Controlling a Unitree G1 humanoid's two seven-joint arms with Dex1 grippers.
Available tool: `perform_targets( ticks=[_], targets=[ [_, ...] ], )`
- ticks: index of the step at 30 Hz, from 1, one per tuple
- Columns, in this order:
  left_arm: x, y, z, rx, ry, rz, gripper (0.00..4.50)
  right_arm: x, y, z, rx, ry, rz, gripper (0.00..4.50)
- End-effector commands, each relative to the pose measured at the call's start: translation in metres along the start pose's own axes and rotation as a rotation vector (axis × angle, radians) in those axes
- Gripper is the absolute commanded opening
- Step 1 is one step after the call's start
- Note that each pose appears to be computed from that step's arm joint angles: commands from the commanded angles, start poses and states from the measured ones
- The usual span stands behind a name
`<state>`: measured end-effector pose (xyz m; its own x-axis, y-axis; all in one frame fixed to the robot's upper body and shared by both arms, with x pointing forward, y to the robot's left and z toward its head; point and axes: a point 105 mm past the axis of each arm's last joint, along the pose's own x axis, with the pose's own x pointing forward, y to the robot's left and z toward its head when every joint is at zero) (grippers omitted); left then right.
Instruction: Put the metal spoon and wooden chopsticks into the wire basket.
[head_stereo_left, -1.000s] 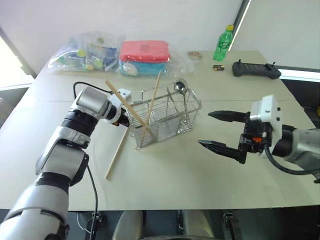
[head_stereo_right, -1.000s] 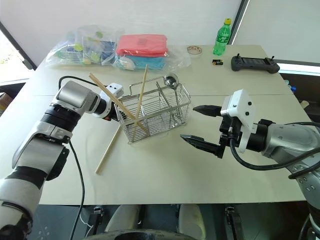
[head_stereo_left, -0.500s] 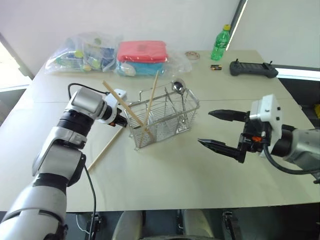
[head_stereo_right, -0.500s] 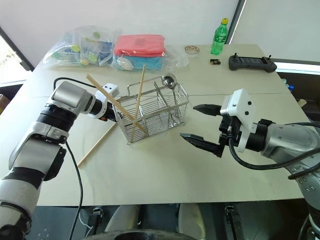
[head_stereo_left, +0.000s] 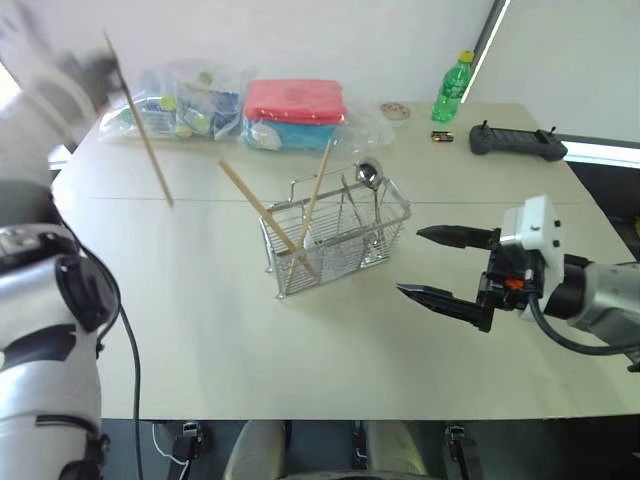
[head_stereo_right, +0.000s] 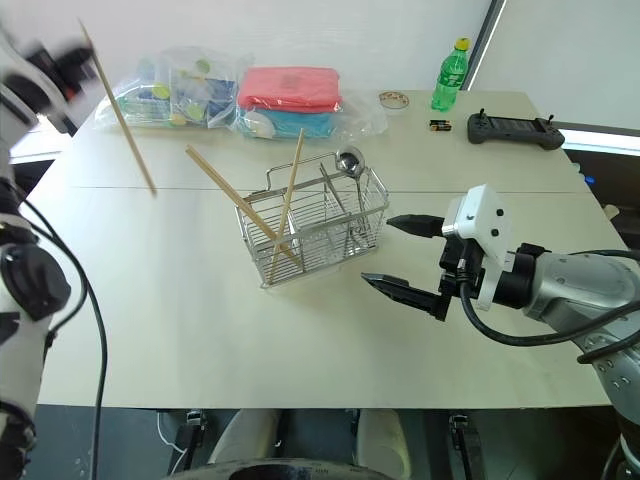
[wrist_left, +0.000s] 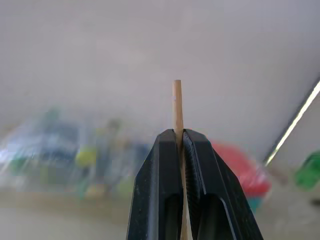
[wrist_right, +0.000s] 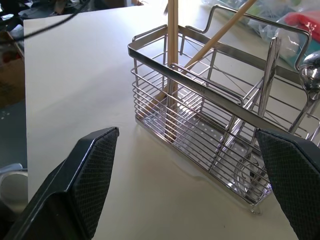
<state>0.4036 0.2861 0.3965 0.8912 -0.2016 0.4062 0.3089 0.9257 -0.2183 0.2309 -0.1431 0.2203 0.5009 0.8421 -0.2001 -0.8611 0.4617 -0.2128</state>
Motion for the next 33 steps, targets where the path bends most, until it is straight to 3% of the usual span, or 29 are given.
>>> perform_targets(
  ticks=[1,5,10,15,21,33],
  targets=[
    [-0.014,-0.096,0.066,-0.001,-0.213,-0.419,0.03,0.000,-0.001,0.009,-0.035,-0.026,0.001,4.50],
    [-0.035,-0.167,0.064,-0.076,-0.185,-0.696,0.03,-0.001,-0.002,0.010,-0.032,-0.024,0.002,4.50],
    [-0.046,-0.204,0.004,-0.118,-0.001,-0.781,0.03,-0.001,-0.001,0.012,-0.028,-0.028,0.001,4.50],
    [-0.059,-0.209,-0.051,-0.072,0.172,-0.785,0.03,-0.004,-0.001,0.013,-0.023,-0.031,-0.012,4.50],
    [-0.070,-0.208,-0.081,-0.047,0.258,-0.800,0.03,-0.005,-0.001,0.012,-0.014,-0.035,-0.028,4.50],
    [-0.066,-0.200,-0.089,-0.043,0.244,-0.758,0.03,-0.002,-0.004,0.012,-0.016,-0.041,-0.041,4.50]
  ],
)
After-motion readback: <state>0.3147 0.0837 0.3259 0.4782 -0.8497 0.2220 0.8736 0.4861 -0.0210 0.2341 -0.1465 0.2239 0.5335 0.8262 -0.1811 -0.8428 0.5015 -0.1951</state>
